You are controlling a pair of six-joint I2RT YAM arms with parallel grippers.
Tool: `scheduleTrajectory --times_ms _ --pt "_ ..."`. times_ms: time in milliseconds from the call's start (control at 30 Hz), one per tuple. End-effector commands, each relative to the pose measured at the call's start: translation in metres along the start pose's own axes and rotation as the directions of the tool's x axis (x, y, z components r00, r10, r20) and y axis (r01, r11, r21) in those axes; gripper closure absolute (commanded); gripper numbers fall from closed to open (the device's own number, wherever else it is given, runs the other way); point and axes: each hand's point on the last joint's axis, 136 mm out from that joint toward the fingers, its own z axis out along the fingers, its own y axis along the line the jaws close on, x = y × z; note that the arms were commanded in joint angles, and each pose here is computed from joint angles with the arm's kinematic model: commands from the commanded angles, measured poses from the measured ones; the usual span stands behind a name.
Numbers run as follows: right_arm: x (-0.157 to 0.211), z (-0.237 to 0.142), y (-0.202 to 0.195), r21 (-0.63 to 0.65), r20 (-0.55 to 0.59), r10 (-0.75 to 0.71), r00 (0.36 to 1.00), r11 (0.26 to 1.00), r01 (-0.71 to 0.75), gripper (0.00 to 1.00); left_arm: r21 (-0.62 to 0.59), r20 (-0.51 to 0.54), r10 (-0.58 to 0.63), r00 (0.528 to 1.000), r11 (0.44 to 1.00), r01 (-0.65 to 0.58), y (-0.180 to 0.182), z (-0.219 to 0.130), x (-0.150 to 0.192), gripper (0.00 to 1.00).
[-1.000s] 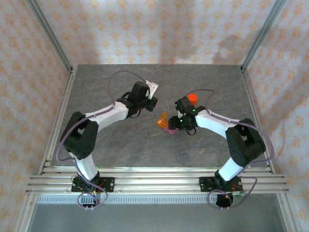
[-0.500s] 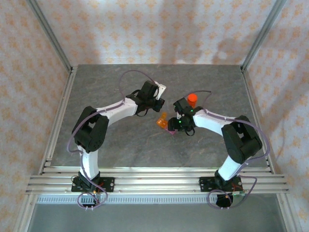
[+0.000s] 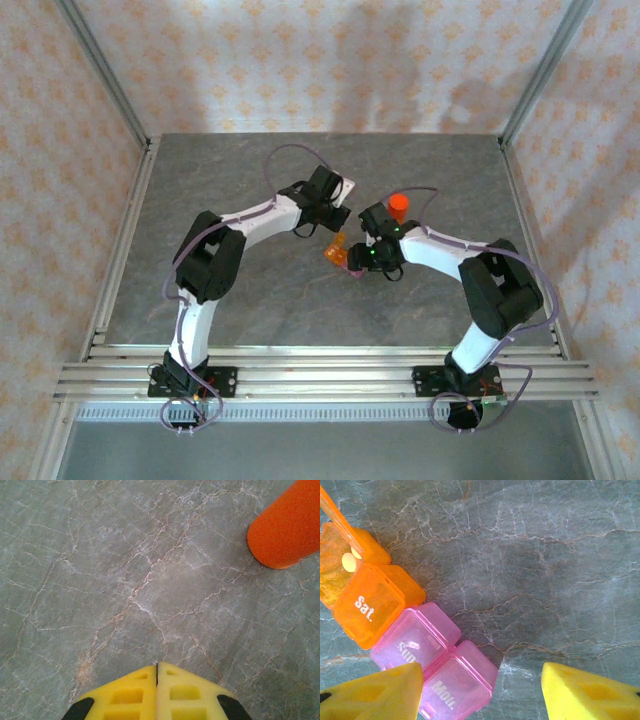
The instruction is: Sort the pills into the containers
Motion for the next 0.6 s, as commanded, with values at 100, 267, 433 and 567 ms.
scheduleTrajectory --times_ms 100,267,433,567 --pt "0.005 0.007 -0.011 0.061 -0.014 0.015 1.0 0.998 -0.015 0.38 0.007 -0.117 -0.006 0.993 1.0 0.007 -0.005 0.006 0.012 1.0" --pt "0.005 0.009 -0.011 0.061 -0.016 0.021 1.0 0.998 -0.02 0.38 0.006 -0.167 0.008 0.986 1.0 -0.007 -0.005 0.007 0.023 1.0" --pt "0.006 0.009 -0.012 0.066 -0.015 0.023 1.0 0.998 -0.022 0.38 0.017 -0.188 0.022 0.982 1.0 -0.019 -0.007 0.003 0.027 1.0" --pt "0.007 0.01 -0.013 0.07 -0.016 0.027 1.0 0.997 -0.026 0.38 0.037 -0.198 0.029 0.98 0.999 -0.022 -0.011 -0.001 0.028 1.0"
